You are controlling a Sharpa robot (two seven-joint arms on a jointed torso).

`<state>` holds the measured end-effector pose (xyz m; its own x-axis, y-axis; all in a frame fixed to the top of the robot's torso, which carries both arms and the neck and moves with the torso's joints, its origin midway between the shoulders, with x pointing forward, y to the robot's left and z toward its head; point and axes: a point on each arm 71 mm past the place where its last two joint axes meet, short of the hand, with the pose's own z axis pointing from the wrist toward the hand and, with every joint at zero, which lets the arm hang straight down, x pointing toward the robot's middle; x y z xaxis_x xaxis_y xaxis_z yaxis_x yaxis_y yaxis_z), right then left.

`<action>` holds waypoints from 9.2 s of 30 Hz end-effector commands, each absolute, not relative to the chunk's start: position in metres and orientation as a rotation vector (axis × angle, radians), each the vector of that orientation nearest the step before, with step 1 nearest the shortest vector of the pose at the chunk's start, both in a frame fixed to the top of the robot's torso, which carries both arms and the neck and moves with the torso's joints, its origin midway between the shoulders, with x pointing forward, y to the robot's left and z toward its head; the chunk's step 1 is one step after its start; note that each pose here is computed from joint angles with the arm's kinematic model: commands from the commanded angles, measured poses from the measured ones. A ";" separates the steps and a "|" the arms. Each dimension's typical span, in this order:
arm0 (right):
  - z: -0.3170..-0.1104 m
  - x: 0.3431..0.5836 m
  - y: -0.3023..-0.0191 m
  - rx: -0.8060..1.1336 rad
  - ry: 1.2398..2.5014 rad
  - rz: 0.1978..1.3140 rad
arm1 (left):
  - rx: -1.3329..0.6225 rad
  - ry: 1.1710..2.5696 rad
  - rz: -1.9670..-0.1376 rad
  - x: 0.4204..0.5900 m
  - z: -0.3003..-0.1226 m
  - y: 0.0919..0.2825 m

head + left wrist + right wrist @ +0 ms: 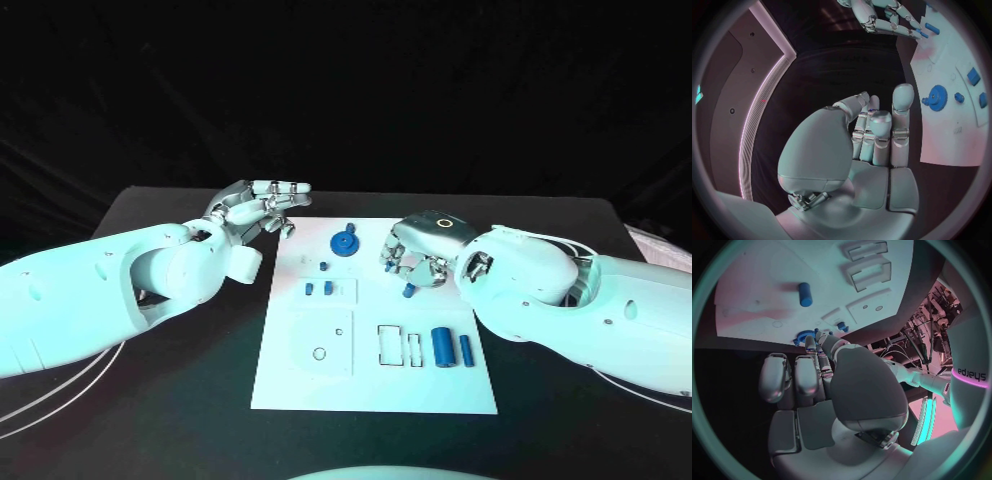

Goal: Assemble the parts on the task board

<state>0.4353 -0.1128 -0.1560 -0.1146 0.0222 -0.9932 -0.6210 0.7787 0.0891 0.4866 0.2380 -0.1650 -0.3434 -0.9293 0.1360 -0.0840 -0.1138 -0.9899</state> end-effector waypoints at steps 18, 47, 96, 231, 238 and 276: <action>-0.200 0.408 -0.066 -0.524 1.718 0.780 | -1.144 1.470 -1.572 0.486 -0.164 0.232; -0.217 0.397 -0.053 -0.549 1.786 0.835 | -1.145 1.479 -1.574 0.488 -0.165 0.231; -0.225 0.403 -0.052 -0.536 1.802 0.780 | -1.149 1.491 -1.574 0.486 -0.166 0.232; -0.208 0.374 -0.037 -0.500 1.741 0.987 | -1.146 1.524 -1.603 0.488 -0.170 0.222; -0.212 0.371 -0.034 -0.526 1.765 0.975 | -1.145 1.525 -1.604 0.488 -0.170 0.222; -0.227 0.366 -0.019 -0.657 1.767 0.838 | -1.146 1.528 -1.604 0.488 -0.170 0.223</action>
<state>0.3671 -0.0178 -0.2196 -0.3373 0.0184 -0.9412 -0.7530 0.5948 0.2814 0.4887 0.2247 -0.1712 -0.4000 -0.9029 0.1575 -0.1225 -0.1176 -0.9855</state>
